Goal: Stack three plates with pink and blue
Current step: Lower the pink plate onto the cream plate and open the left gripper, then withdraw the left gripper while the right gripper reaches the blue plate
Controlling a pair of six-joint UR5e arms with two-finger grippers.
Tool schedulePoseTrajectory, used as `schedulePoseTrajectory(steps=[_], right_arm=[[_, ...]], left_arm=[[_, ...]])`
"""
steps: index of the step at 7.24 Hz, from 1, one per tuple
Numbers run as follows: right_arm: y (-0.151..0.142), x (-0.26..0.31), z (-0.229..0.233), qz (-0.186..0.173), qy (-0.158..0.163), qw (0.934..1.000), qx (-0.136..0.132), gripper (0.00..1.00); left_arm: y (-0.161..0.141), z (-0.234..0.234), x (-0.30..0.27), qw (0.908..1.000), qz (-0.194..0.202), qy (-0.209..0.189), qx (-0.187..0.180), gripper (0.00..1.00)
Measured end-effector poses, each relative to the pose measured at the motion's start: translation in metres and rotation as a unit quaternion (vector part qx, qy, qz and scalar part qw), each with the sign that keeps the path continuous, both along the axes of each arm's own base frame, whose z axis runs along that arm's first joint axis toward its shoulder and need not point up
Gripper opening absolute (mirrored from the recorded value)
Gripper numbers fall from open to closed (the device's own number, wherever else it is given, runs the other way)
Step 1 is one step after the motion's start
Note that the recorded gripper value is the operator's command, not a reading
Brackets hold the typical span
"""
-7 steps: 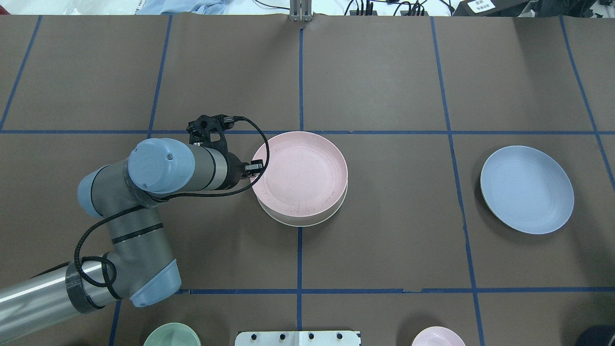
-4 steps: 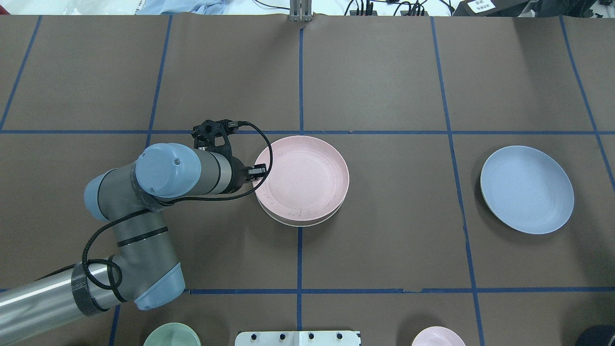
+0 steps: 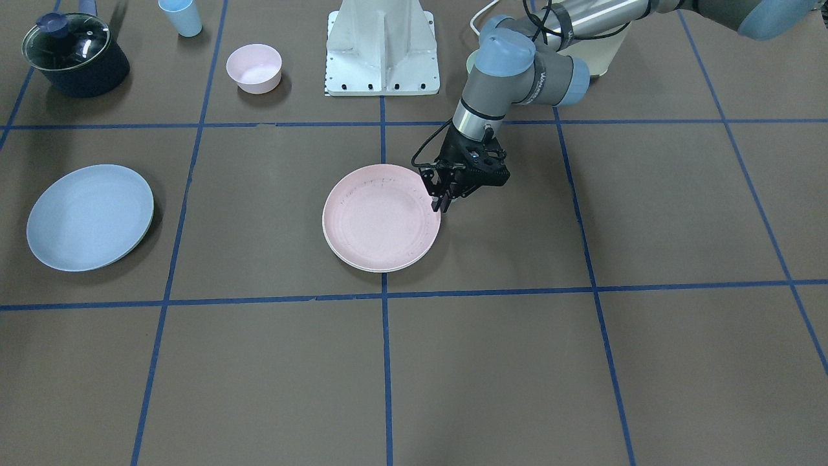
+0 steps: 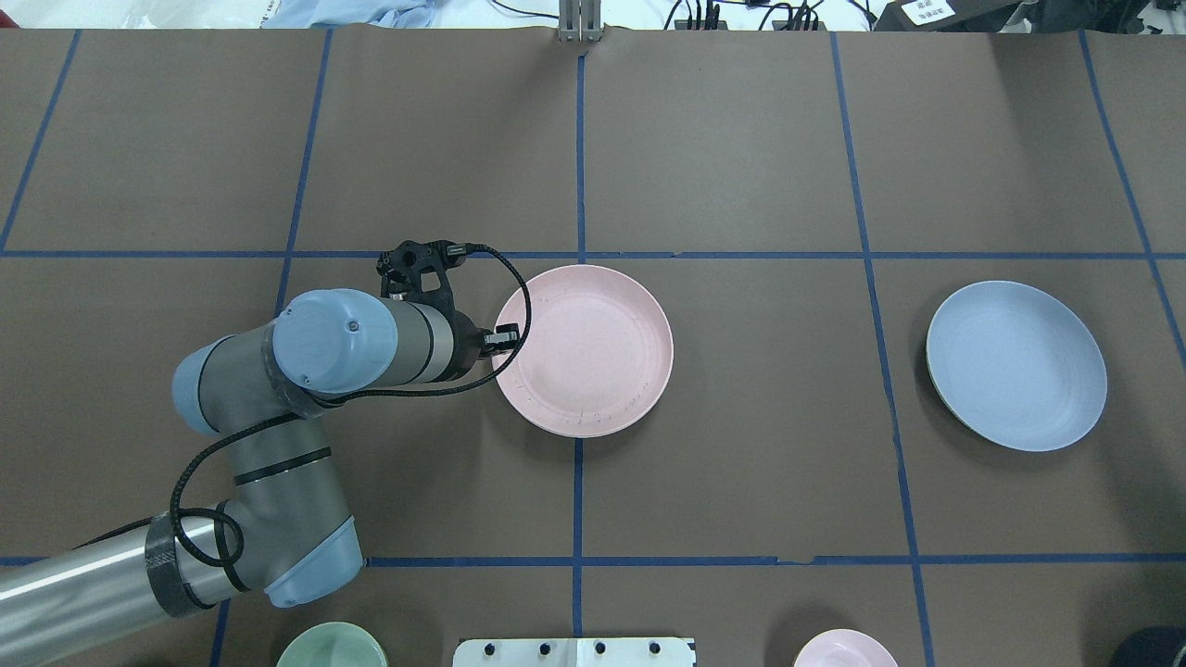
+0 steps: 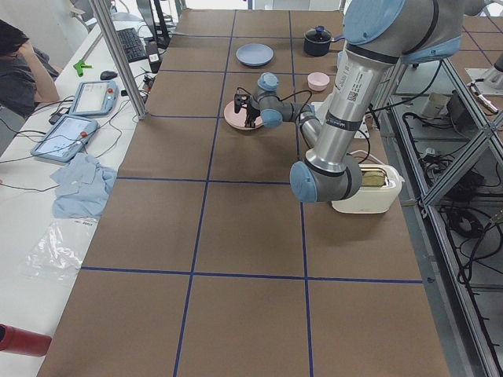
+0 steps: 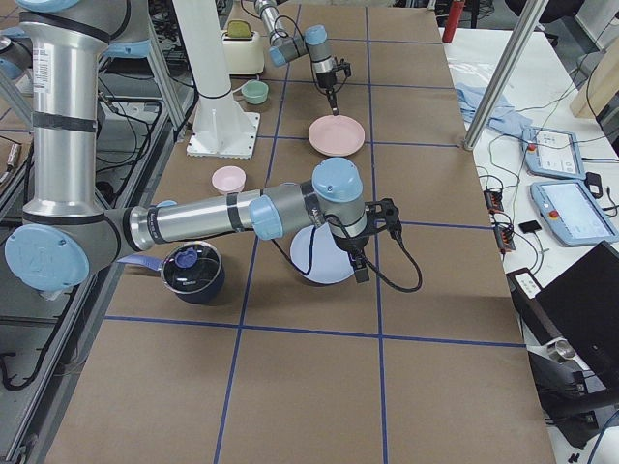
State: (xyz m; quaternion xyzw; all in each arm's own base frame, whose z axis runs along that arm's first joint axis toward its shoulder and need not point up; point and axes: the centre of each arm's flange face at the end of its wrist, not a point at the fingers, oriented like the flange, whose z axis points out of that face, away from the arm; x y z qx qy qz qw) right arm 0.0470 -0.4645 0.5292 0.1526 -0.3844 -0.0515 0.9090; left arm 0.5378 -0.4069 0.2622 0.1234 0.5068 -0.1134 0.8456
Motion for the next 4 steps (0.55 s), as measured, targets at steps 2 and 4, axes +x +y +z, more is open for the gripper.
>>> schedulePoseTrajectory(steps=[2, 4], right_arm=[[0.000, 0.000, 0.001, 0.001, -0.001, 1.0000, -0.002, 1.00], [0.003, -0.006, 0.000, 0.018, -0.014, 0.9995, -0.020, 1.00]], left_arm=[[0.002, -0.008, -0.005, 1.0000, 0.005, 0.005, 0.007, 1.00], [-0.007, -0.030, -0.050, 0.9982, 0.040, -0.013, 0.043, 1.00]])
